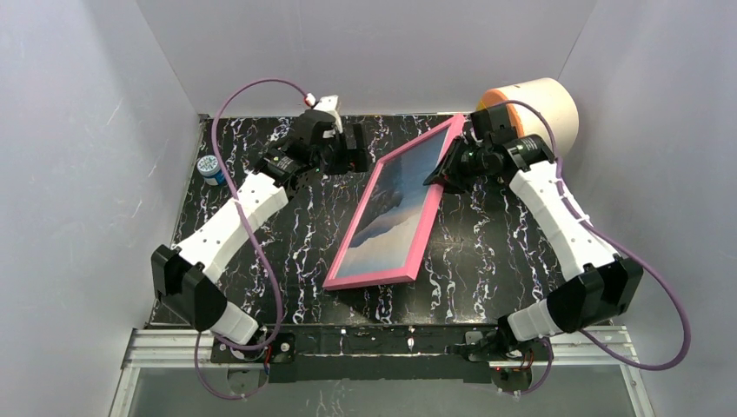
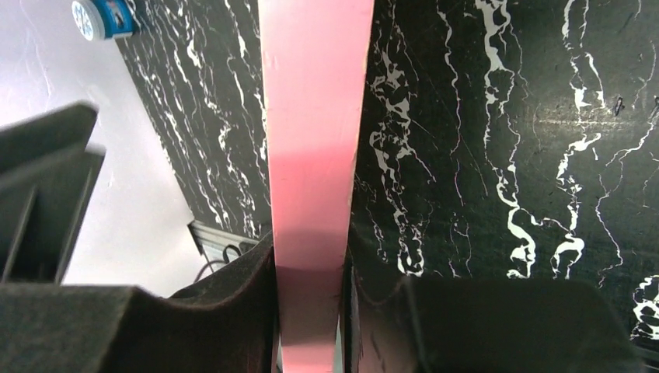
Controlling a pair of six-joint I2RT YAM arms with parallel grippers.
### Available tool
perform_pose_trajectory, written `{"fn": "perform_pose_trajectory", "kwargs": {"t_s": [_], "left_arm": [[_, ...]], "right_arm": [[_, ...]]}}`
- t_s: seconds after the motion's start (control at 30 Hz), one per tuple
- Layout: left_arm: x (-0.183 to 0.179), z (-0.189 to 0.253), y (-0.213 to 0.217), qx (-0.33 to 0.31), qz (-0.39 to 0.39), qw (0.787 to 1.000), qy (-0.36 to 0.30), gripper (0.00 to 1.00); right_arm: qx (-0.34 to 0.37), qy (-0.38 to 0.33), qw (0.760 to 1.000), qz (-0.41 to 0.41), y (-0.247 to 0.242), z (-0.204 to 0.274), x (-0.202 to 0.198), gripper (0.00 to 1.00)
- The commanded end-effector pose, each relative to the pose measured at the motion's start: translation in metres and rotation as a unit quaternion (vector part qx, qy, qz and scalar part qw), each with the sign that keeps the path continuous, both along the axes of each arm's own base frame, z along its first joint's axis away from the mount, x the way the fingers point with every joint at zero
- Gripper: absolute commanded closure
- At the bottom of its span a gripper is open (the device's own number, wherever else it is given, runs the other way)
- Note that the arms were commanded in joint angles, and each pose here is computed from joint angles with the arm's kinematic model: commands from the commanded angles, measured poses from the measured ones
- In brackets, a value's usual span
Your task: Put the photo into the frame
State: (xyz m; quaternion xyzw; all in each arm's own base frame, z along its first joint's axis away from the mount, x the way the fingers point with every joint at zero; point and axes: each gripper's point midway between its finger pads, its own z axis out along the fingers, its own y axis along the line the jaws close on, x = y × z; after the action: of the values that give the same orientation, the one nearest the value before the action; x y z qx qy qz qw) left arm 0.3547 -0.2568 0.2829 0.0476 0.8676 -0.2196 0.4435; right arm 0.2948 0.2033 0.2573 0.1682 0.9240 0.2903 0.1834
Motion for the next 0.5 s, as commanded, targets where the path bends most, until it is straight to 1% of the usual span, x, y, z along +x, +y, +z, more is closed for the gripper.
{"fn": "perform_pose_trajectory", "kwargs": {"t_s": [0.0,0.2,0.4,0.47], "left_arm": [[0.012,-0.049,0.033,-0.012,0.063,0.995,0.074,0.02],[0.017,-0.11,0.084,0.021,0.126,0.98,0.153,0.02],[0.005,-0.152,0.117,0.03,0.151,0.965,0.213,0.02],[-0.003,-0.166,0.119,0.023,0.146,0.959,0.241,0.02]], "right_arm": [[0.059,-0.112,0.99,0.067,0.0,0.031,0.004,0.69],[0.117,-0.123,0.977,0.127,0.001,-0.009,0.007,0.68],[0.124,-0.134,0.97,0.161,0.004,-0.045,0.025,0.67],[0.132,-0.127,0.969,0.168,0.006,-0.056,0.031,0.67]]}}
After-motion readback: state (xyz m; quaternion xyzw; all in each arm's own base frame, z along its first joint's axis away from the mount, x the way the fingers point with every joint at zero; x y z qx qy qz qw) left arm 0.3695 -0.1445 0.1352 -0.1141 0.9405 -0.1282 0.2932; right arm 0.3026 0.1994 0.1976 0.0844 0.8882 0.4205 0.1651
